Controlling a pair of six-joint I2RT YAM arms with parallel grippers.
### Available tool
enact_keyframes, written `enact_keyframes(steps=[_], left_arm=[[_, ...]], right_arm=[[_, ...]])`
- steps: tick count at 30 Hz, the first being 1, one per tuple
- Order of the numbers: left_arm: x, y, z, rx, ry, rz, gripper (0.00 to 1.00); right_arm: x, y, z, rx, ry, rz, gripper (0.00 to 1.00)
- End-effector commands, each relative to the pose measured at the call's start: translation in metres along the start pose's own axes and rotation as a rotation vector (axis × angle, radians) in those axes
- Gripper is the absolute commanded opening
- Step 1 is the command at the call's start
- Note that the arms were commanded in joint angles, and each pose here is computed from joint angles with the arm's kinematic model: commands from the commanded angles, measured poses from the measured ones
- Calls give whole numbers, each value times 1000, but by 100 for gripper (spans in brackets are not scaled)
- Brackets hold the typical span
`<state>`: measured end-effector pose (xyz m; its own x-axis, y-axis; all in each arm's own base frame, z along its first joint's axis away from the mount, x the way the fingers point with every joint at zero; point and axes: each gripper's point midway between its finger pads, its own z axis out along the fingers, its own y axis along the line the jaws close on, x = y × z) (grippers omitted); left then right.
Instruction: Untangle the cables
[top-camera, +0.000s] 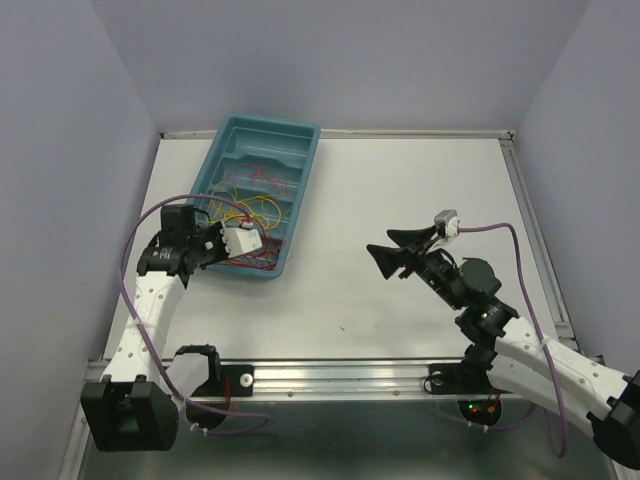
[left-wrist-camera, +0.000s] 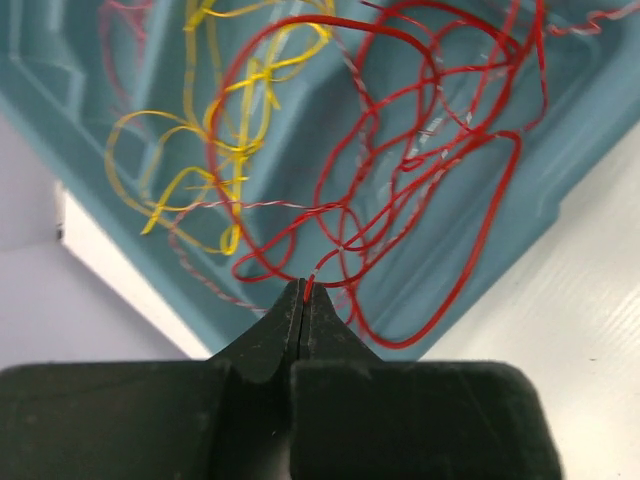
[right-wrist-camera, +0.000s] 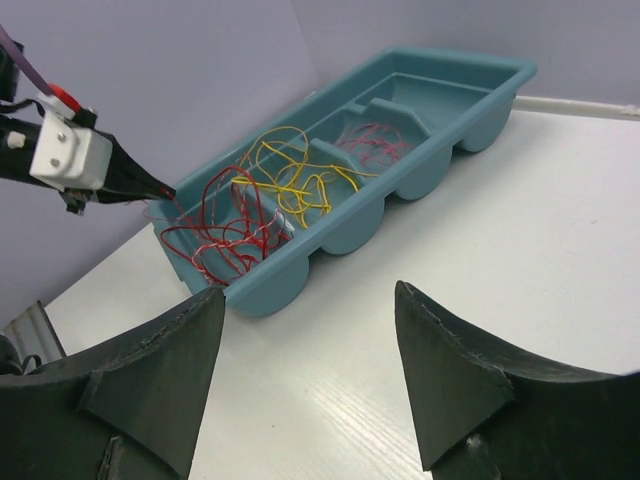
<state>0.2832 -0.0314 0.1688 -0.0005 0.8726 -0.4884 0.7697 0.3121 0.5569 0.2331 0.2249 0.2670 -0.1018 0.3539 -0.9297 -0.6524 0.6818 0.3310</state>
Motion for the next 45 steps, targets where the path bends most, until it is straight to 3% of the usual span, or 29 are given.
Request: enact_keyframes(steps=[1, 5, 8, 13, 21, 29, 32, 34, 38, 41, 45], left_arm=[[8, -15, 15, 53, -11, 67, 0], [30, -19, 41, 62, 40, 48, 0], [50, -27, 66, 157, 107, -22, 0], [41, -6, 72, 159, 102, -98, 0], [-2, 42, 36, 6, -5, -64, 54], [-16, 52, 2, 16, 16, -61, 70], [-17, 37, -7, 59, 20, -44, 83], [-18, 35, -14, 52, 23, -45, 86], [-46, 45, -30, -8, -81, -151, 86], [-89, 62, -45, -144, -317, -377, 86], [-103, 75, -62, -368, -548, -593, 90]], right_arm=[[-10, 5, 2, -17, -48, 3, 73], [-8, 5, 4, -20, -41, 2, 73], [-7, 5, 4, -21, -37, 0, 73], [-6, 7, 5, -30, -29, 0, 73], [-3, 7, 7, -34, -18, 3, 72], [-2, 7, 9, -31, -12, 5, 74], [0, 6, 10, -30, -6, 5, 78], [-1, 6, 10, -28, -8, 7, 84], [-1, 5, 10, -22, -10, -1, 86], [-9, -5, 12, 44, -42, 16, 93], [-19, -33, 4, 198, -109, 23, 95]])
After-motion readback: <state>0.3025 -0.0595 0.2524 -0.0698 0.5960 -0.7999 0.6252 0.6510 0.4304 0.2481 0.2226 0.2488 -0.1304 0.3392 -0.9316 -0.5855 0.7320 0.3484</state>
